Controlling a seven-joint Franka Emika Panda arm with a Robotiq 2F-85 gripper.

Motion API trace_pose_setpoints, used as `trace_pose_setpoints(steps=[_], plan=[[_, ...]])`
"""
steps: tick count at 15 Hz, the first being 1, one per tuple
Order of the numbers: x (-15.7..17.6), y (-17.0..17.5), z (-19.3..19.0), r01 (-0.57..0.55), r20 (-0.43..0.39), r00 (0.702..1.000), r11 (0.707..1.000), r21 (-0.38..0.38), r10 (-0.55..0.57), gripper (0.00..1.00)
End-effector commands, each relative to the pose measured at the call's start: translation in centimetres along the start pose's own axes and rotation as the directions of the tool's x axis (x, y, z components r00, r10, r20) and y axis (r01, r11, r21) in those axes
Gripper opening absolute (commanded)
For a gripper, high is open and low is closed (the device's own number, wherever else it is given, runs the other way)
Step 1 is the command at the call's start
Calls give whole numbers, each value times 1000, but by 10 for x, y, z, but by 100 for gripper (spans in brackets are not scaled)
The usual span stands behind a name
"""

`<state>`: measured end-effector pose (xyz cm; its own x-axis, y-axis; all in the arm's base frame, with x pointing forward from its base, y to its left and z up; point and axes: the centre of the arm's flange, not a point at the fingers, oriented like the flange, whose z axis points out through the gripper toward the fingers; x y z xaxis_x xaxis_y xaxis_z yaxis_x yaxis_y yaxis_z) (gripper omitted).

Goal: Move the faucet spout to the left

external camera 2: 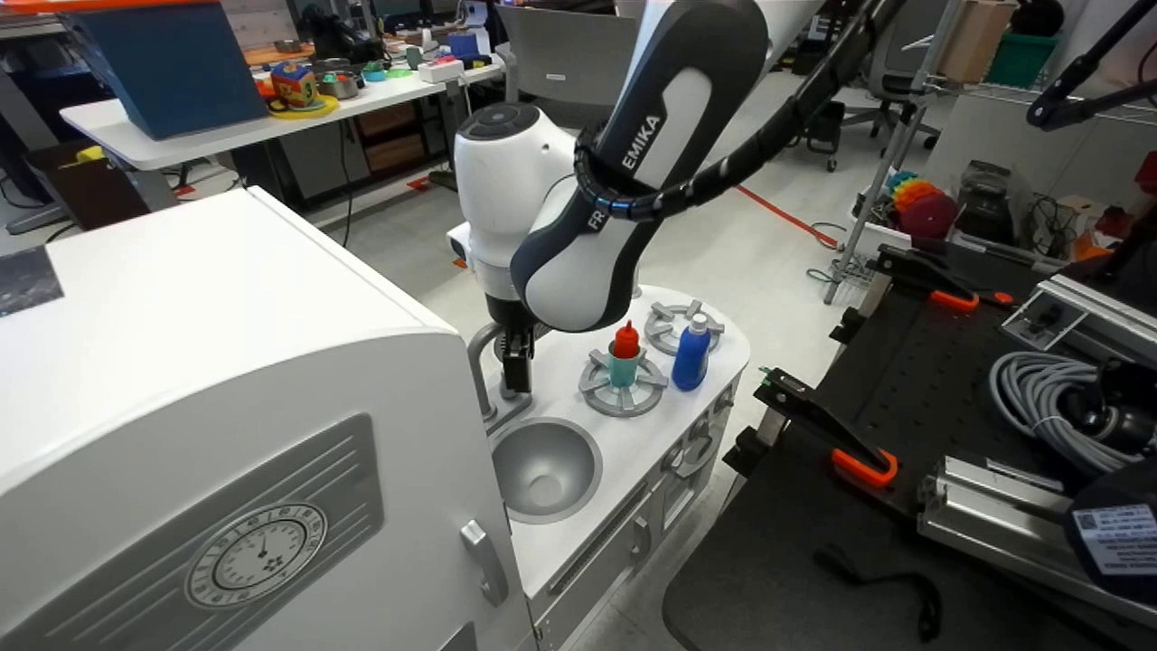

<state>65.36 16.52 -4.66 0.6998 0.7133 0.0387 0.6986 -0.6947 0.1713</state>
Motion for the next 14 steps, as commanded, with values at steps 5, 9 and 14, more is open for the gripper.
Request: trace_pose_setpoints(steps=[5,9,14], plan=[[8,-6,3,145,-44,989,989,25,-144,100],[1,-26,-6,157,-51,987,981,113,-152,100],[-2,-55,-14,138,-85,989,960,244,-121,100]])
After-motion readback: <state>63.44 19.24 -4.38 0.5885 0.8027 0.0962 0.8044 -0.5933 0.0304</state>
